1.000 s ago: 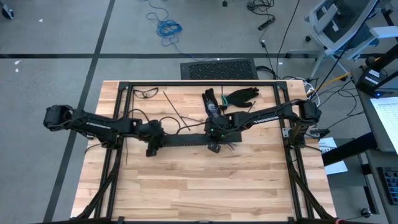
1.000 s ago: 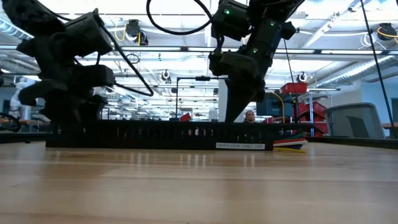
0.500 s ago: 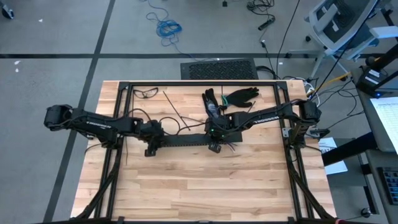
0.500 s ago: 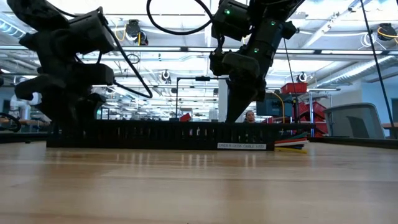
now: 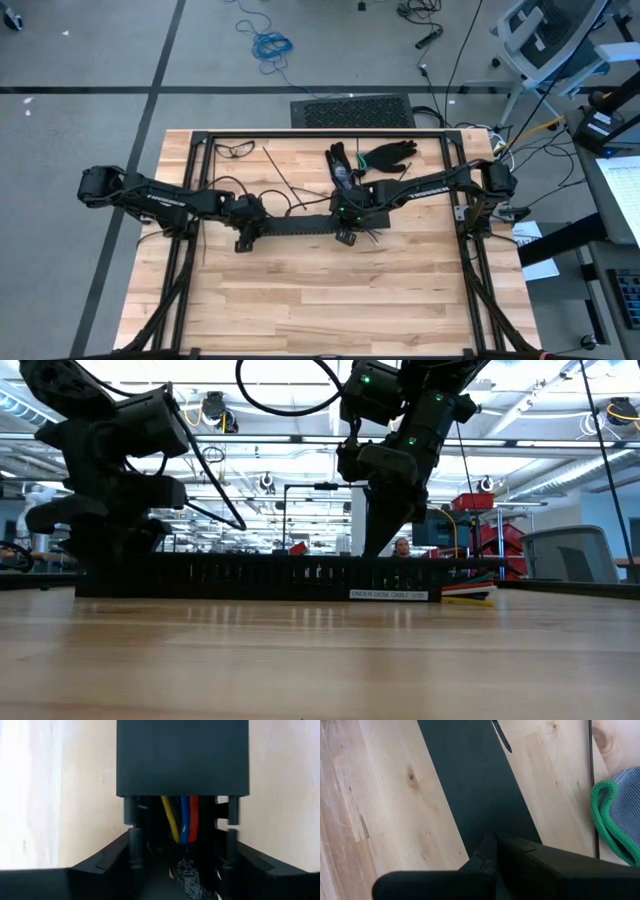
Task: Ziptie cables
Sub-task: Close the black cable duct
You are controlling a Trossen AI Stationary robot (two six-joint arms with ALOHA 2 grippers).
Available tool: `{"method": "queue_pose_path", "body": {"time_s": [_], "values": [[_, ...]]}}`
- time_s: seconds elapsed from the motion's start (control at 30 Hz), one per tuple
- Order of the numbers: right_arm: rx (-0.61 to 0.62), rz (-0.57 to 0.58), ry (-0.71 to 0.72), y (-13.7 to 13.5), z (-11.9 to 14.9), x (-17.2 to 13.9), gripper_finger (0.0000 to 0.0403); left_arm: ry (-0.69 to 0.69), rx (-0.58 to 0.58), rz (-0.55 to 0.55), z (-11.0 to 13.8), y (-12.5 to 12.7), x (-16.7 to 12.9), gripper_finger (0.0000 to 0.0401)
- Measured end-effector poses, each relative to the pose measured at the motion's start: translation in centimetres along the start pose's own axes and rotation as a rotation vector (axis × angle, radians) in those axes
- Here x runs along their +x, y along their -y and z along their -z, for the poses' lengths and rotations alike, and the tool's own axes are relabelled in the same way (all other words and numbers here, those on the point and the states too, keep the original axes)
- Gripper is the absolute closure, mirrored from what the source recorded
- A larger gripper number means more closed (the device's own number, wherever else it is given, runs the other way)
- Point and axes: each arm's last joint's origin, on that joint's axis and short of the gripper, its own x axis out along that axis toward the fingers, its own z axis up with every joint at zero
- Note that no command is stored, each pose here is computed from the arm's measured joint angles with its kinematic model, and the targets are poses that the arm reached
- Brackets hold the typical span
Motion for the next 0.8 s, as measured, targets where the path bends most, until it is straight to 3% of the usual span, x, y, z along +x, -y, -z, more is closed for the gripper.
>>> {"method": "queue_pose_path", "body": {"time_s": [0.07,0.33,0.6,0.8], "values": [[0.0,0.0,-0.003,0.02,0.05,-0.07,0.0403,0.004,0.002,-0.007,-0.04,-0.02,0.0,0.0179],[-0.004,-0.004,0.006,0.0,0.01,-0.14,0.0403,0.018,0.004,-0.015,-0.2,-0.05,0.01,0.0178],[-0.03,-0.015,0.021,-0.07,-0.14,-0.12,0.0403,0.03,0.003,-0.031,-0.3,-0.13,0.05,0.0076],[-0.029,-0.016,0.022,-0.08,-0.16,-0.12,0.0403,0.032,0.001,-0.031,-0.33,-0.12,0.05,0.0063]]}}
